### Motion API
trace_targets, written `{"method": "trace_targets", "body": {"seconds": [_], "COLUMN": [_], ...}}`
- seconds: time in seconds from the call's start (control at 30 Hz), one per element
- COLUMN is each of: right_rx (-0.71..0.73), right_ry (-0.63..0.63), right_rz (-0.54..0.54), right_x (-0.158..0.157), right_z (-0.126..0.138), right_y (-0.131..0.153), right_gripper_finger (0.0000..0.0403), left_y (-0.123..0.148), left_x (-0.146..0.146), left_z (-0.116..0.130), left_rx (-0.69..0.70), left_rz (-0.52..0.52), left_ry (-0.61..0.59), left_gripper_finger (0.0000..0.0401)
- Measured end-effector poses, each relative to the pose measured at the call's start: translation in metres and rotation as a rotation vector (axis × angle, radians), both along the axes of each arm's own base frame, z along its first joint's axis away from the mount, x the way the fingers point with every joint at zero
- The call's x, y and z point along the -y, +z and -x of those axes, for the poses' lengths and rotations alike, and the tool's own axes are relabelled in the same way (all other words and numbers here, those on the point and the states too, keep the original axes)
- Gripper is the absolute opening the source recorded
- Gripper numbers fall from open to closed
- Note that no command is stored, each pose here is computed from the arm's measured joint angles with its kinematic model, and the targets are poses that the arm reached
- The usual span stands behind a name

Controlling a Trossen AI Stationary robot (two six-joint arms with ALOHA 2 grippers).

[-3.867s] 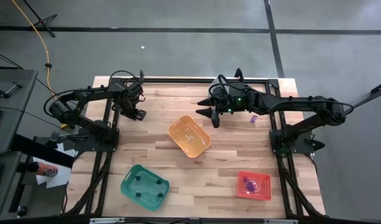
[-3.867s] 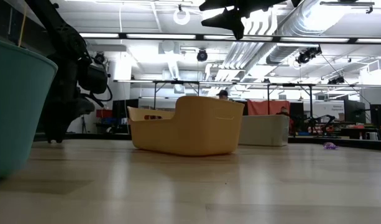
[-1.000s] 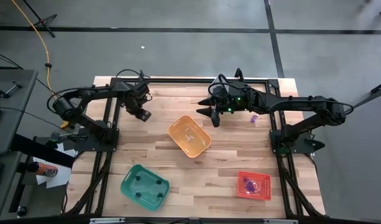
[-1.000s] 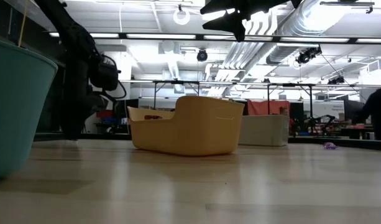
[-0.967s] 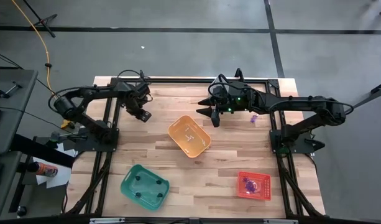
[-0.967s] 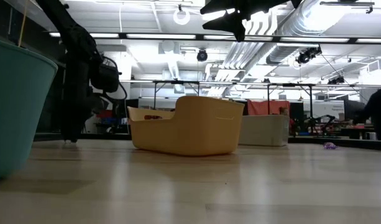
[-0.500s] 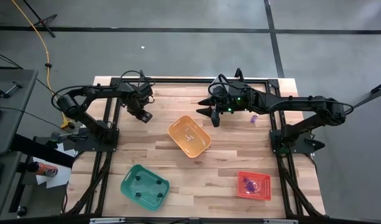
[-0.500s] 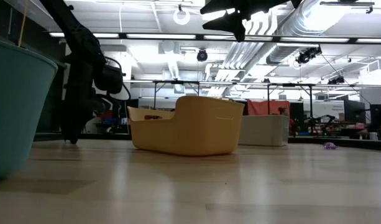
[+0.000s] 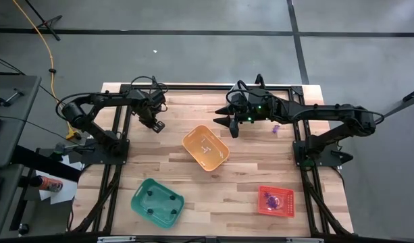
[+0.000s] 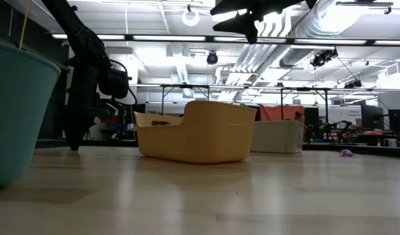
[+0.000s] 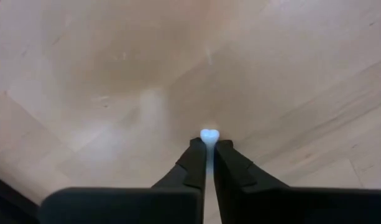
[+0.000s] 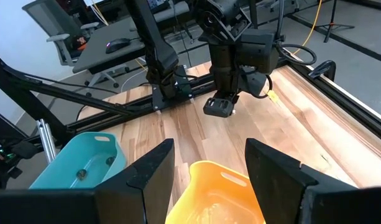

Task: Sort Halloween decoration
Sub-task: Put the white bone toy into the yellow bin

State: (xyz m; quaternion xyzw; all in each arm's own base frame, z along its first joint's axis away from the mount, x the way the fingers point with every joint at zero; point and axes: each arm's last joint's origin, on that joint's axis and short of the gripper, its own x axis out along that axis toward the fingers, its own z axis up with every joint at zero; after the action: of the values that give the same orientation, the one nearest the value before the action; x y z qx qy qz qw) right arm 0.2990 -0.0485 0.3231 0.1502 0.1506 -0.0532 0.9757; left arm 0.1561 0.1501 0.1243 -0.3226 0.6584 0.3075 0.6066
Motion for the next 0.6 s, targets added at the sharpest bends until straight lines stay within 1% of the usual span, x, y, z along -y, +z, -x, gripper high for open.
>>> {"method": "trace_targets", "body": {"seconds": [0.6], "right_rx": [0.0], "right_ry": [0.0], "right_rz": [0.0], "right_x": [0.0], "right_z": [0.0], "right_y": [0.0], "right_gripper_finger": [0.0189], "left_y": [-0.0001], "left_x": [0.0004], "left_z": [-0.0001], "left_rx": [0.007], "left_rz": [0.009], "left_ry": [0.005], "left_gripper_finger": [0.0001]}}
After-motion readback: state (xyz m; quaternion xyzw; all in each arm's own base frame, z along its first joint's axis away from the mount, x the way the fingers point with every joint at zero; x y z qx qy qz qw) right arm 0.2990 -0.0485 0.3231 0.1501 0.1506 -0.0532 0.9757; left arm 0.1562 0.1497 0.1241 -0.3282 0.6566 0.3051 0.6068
